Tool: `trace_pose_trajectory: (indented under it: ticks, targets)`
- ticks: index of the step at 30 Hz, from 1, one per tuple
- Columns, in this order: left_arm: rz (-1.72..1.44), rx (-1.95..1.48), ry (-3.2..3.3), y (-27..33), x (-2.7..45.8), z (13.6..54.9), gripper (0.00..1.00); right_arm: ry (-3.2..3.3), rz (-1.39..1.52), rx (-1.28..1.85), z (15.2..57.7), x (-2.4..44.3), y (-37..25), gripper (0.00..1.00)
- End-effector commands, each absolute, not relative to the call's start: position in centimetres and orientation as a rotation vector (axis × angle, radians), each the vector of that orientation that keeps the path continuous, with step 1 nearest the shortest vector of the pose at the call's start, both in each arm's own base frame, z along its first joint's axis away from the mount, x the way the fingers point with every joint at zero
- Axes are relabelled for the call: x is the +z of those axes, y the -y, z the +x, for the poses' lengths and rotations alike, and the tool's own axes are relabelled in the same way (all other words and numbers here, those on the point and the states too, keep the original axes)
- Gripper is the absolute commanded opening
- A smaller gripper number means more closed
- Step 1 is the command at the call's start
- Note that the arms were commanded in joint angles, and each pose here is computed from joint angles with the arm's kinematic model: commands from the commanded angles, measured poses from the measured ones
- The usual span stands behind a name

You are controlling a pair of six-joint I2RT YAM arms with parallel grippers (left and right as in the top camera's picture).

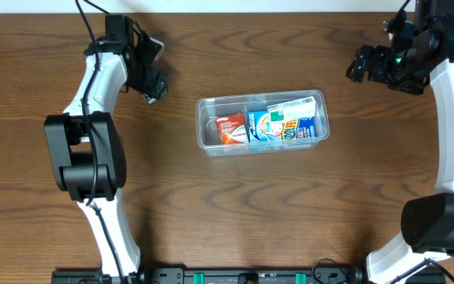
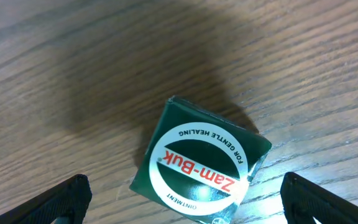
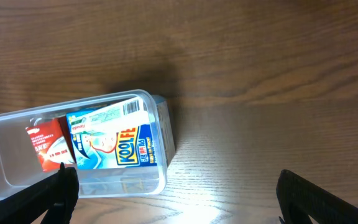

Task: Pack container
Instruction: 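Grasp the green Zam-Buk tin with the left gripper and lift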

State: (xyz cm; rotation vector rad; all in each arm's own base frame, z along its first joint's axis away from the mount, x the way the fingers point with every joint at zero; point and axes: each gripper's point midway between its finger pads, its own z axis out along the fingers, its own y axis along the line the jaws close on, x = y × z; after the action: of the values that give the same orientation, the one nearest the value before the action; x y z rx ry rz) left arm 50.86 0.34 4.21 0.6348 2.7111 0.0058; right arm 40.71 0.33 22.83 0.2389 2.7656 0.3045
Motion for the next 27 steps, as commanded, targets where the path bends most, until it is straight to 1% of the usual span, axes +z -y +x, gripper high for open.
trace_pose_trajectory:
  ticks: [1, 18, 25, 27]
  targets:
    - [0.680, 0.000, -2.749, -0.3, 1.8, 50.6, 0.98, -2.753, 0.243, 0.316, 40.8, 23.3, -0.7, 0.99]
    - [0.734, -0.028, -2.765, 0.7, 0.9, 50.0, 0.99, -2.753, 0.243, 0.315, 40.8, 23.3, -0.7, 0.99]
    - [0.770, -0.059, -2.811, 2.5, 0.5, 48.6, 1.00, -2.753, 0.243, 0.316, 40.8, 23.3, -0.7, 0.99]
    - [0.755, -0.069, -2.829, 3.0, 0.5, 48.3, 0.97, -2.753, 0.243, 0.315, 40.8, 23.3, -0.7, 0.99]
